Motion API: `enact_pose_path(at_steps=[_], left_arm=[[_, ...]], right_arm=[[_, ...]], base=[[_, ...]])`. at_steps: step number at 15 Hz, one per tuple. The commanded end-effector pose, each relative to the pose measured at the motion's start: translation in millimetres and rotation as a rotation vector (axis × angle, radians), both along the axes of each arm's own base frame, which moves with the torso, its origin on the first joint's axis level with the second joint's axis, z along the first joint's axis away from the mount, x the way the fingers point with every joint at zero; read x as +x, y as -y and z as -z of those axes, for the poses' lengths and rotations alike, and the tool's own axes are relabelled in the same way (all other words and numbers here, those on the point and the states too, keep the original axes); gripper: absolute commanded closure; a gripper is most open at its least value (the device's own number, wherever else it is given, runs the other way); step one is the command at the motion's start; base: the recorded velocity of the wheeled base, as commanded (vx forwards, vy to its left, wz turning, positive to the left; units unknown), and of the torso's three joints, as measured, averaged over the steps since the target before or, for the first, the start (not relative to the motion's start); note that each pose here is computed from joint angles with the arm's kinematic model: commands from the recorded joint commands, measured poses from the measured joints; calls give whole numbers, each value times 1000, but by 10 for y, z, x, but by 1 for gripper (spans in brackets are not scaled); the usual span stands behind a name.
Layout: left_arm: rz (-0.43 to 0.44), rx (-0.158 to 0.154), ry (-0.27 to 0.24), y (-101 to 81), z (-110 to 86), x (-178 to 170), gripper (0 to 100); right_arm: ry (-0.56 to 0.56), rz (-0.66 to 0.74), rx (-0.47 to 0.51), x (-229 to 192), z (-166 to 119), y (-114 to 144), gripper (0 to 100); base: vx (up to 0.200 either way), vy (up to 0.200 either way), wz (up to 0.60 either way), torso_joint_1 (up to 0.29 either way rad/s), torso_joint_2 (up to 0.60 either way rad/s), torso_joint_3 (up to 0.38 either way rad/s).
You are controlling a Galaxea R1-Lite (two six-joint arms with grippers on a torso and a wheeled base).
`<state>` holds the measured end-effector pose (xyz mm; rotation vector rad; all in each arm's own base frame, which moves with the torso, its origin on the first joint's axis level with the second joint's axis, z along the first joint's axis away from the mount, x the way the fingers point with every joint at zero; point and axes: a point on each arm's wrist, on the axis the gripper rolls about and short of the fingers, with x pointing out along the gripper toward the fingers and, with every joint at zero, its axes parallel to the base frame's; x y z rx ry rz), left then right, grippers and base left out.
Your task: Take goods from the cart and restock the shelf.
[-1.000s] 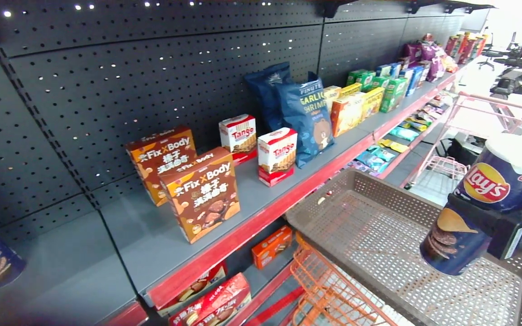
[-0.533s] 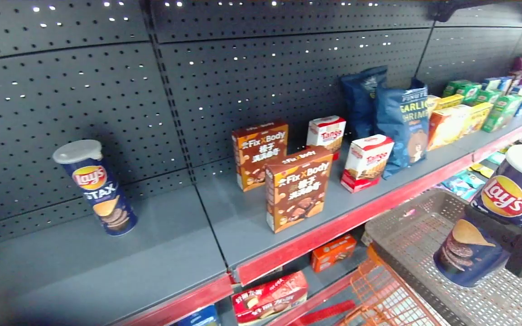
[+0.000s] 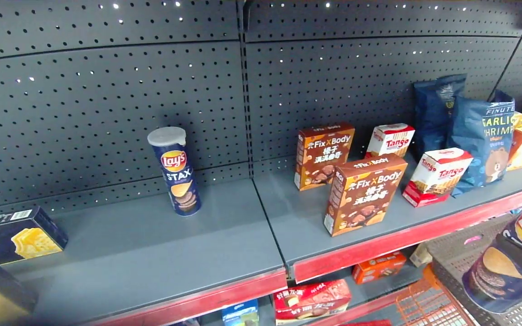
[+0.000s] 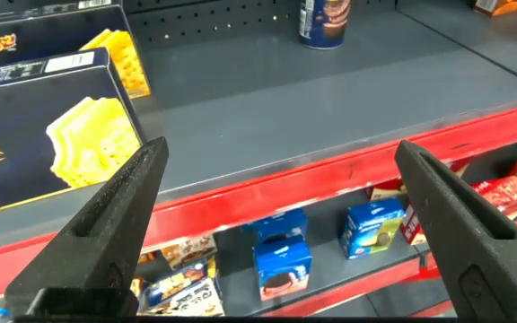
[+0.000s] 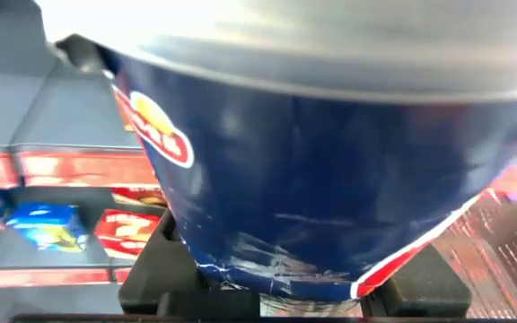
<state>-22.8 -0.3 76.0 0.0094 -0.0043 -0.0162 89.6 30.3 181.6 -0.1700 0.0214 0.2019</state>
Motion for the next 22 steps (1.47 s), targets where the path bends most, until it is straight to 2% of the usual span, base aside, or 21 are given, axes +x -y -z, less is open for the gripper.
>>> enact_pose_path(at_steps=[1,5,7,13,17,22], left_arm=[[1,0,0,0,1,0,0],[1,0,0,0,1,0,0],[1,0,0,0,1,0,0],[1,0,0,0,1,0,0],[1,0,0,0,1,0,0],[1,0,0,0,1,0,0]], right_arm=[[16,-51,-2,-62,10,-16,100],[13,-263,-18,-131,15,-200,100],[18,-317,-13,-154,-6,-244,100],[9,-353,-13,-176,21,-266,100],[-9,-395,-14,-160,36,-321,100],[1,-467,30,18,1,-613,100]], base=[[0,0,0,0,0,0],[0,0,0,0,0,0],[0,0,600,2,5,5],[0,0,600,6,2,2],[0,0,0,0,0,0],[0,0,0,0,0,0]])
